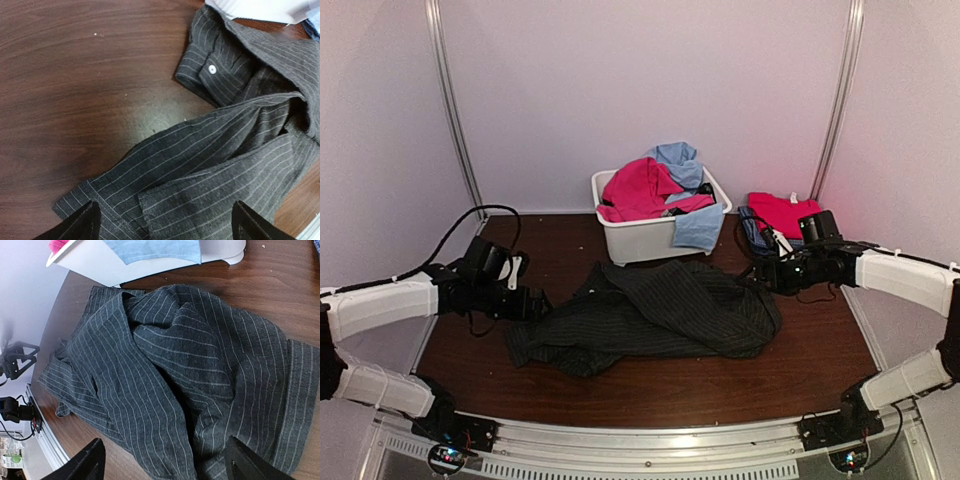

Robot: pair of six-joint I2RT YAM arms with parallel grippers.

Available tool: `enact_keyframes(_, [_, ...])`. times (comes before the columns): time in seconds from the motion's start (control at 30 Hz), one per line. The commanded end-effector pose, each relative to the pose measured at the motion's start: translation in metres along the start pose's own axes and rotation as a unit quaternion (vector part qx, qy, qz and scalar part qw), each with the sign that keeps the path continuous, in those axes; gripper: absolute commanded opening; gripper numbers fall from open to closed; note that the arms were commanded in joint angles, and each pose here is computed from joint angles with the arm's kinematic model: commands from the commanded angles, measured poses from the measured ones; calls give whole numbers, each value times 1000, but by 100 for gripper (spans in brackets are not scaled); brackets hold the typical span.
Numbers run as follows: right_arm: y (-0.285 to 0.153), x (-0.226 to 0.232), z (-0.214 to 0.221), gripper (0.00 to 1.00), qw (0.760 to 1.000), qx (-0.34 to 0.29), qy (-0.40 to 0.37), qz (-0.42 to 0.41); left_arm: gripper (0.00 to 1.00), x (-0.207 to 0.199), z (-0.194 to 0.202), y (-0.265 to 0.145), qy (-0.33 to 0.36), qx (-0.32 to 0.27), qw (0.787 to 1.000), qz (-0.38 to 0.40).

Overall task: Fold and stack the mixed laundry pile
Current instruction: Flatten out the crumpled shirt at the center of the board.

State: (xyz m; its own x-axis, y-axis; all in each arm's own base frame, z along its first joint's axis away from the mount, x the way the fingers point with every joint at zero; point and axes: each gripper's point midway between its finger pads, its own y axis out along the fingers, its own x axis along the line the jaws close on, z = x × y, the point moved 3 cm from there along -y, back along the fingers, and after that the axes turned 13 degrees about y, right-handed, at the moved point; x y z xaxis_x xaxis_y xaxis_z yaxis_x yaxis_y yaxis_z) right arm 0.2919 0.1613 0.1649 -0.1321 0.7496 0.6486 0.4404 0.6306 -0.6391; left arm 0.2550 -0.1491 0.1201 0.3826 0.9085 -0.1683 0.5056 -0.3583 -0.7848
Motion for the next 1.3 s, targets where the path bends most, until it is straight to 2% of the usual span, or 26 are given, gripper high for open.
enact_keyframes(0.0, [26,25,-19,80,998,5,-50,-48,90,6,-23,14,-14,-17,999,-28])
enact_keyframes(0.17, [66,27,-14,76,995,53,-82,-28,89,12,-18,24,-33,-5,999,-35])
enact_keyframes(0.37, [101,15,-11,75,991,82,-101,-1,95,18,-8,22,-53,1,998,-33])
enact_keyframes(0.67, [136,6,0,75,984,132,-117,20,98,25,7,15,-105,0,994,-15])
enact_keyframes(0.7, [136,6,2,72,984,136,-118,19,98,24,8,15,-107,2,994,-14])
enact_keyframes(0.73, [134,8,5,63,983,142,-118,8,98,23,9,15,-108,2,994,-10])
enact_keyframes(0.83, [123,27,7,21,982,142,-116,-40,95,16,8,14,-101,-6,995,16])
enact_keyframes(0.9, [108,47,0,0,982,122,-117,-80,92,14,7,10,-92,-14,995,25])
enact_keyframes(1.07, [44,107,-37,0,978,24,-140,-151,88,12,-2,-8,-77,-48,996,27])
enact_keyframes(1.27, [-31,130,-84,0,972,-99,-144,-154,92,28,15,0,-97,-8,995,-28])
